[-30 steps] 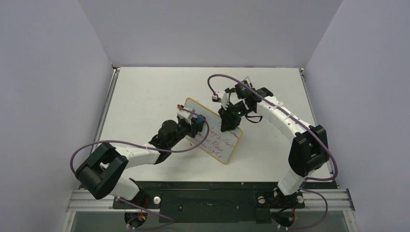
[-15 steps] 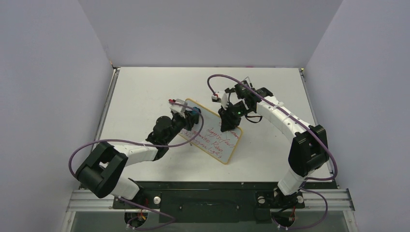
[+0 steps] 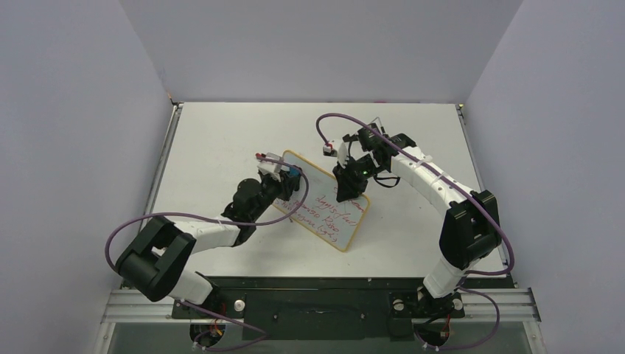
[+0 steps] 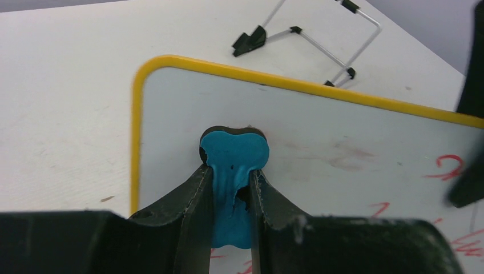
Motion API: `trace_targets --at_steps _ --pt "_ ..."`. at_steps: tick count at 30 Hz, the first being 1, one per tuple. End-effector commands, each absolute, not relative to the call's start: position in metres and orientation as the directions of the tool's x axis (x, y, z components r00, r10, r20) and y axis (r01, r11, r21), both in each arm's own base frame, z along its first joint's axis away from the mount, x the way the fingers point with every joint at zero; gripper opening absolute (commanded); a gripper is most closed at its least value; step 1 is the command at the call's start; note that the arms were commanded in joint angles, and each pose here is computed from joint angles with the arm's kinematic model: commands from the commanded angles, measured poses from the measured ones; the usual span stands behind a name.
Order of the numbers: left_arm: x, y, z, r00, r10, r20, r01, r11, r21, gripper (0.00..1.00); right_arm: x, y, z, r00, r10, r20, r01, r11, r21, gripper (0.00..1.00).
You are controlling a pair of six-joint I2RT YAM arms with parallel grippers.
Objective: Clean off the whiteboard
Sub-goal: Erase the whiteboard at the center of the board.
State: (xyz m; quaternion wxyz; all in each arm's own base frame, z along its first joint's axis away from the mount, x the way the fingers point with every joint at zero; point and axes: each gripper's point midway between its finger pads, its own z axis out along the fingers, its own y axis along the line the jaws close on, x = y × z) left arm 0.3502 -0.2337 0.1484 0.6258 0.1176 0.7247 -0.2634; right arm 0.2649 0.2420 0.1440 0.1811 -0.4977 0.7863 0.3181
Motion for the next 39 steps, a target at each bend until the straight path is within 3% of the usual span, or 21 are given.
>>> trace_targets --at_steps 1,9,18,25,39 --pt "0.318 -0.297 0.162 -0.184 -0.107 -0.977 0.671 0.713 -0.204 0.00 0.246 0.237 0.115 -0.363 -0.770 -0.525 -0.924 0.227 0.307 0.00" --pt "0.296 -0.339 0.169 -0.163 -0.062 -0.985 0.733 0.661 -0.163 0.00 0.246 0.237 0.116 -0.359 -0.770 -0.528 -0.926 0.224 0.302 0.00" --pt "0.334 -0.260 0.146 -0.201 -0.091 -0.975 0.557 0.809 -0.191 0.00 0.246 0.237 0.119 -0.357 -0.767 -0.533 -0.927 0.223 0.300 0.00" --pt "0.319 -0.234 0.117 -0.243 -0.019 -0.970 0.543 0.826 -0.152 0.00 0.246 0.237 0.118 -0.356 -0.768 -0.533 -0.928 0.223 0.300 0.00" --pt "0.259 -0.300 0.110 -0.195 0.041 -0.980 0.665 0.740 -0.101 0.00 0.246 0.237 0.118 -0.357 -0.768 -0.532 -0.927 0.223 0.301 0.00"
